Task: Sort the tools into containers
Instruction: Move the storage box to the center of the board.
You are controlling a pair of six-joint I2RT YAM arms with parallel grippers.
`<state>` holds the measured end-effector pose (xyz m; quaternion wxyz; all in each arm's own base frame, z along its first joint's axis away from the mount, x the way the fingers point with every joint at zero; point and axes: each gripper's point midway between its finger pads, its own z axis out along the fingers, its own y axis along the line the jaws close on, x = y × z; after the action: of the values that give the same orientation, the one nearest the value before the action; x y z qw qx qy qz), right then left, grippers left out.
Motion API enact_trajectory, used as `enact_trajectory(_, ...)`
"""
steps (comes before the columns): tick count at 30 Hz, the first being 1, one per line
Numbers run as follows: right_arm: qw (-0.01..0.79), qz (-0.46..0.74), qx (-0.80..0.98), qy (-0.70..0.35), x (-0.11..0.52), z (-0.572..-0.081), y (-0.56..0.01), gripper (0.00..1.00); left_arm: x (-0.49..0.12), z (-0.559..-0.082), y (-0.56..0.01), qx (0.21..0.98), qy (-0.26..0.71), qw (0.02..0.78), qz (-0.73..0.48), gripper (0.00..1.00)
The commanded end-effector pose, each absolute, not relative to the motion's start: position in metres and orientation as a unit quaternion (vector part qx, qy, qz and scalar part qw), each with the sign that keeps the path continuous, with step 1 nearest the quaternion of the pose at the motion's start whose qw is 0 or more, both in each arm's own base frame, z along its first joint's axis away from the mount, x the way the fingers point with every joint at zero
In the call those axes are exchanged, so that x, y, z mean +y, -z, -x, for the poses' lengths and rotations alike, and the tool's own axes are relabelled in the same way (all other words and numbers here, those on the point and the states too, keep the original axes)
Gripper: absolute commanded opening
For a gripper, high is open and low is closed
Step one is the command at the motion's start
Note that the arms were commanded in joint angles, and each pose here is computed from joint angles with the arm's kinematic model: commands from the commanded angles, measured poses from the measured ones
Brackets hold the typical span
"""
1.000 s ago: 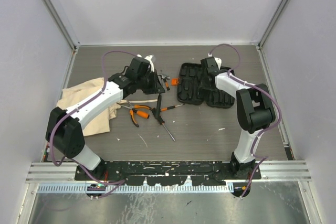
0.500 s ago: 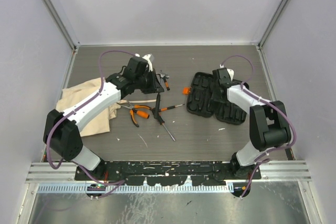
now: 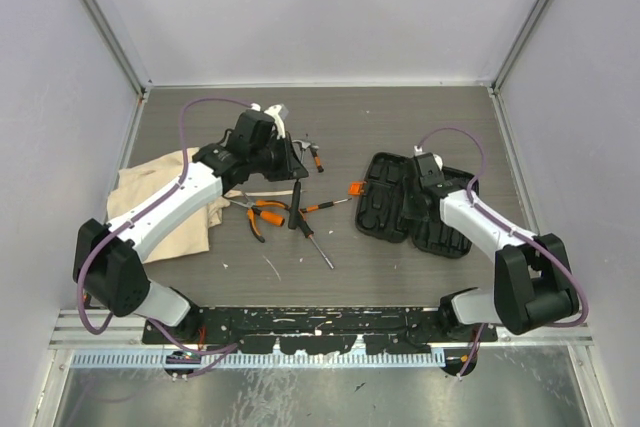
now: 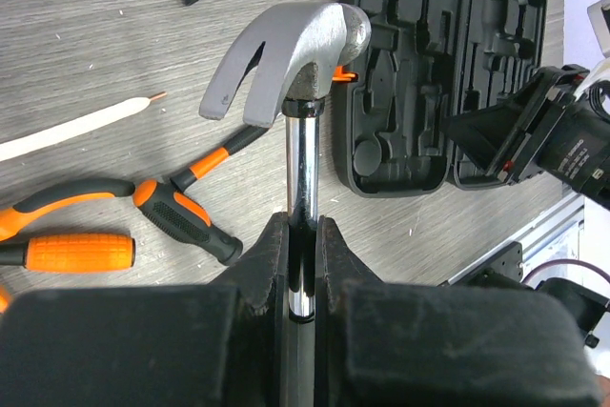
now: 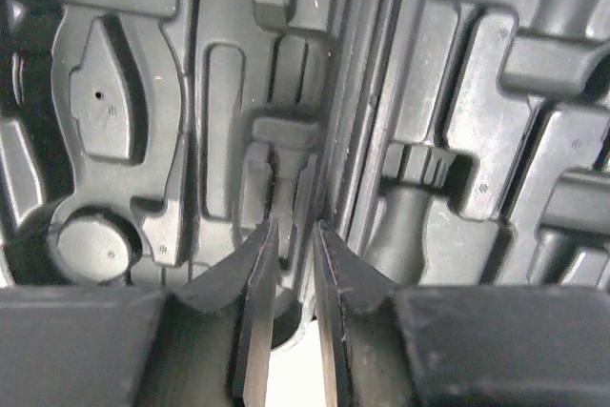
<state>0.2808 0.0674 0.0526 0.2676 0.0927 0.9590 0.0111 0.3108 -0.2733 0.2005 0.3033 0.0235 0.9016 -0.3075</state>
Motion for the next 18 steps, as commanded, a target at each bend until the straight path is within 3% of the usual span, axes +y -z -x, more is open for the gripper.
enact_trajectory(1,0.260,-0.080,0.962,-0.023,0.081,-0.268,-0.050,0.27,-0.274,-0.315,-0.231,0.878,0.332,0.344,-0.026,0.00)
enact_trajectory(15,0.236,-0.012,0.972,-0.020,0.123,-0.239,-0.035,0.26,-0.274,-0.312,-0.225,0.881,0.334,0.334,-0.020,0.00)
enact_trajectory(18,0.262,-0.024,0.965,-0.013,0.117,-0.242,-0.046,0.29,-0.275,-0.313,-0.224,0.881,0.334,0.334,-0.020,0.00)
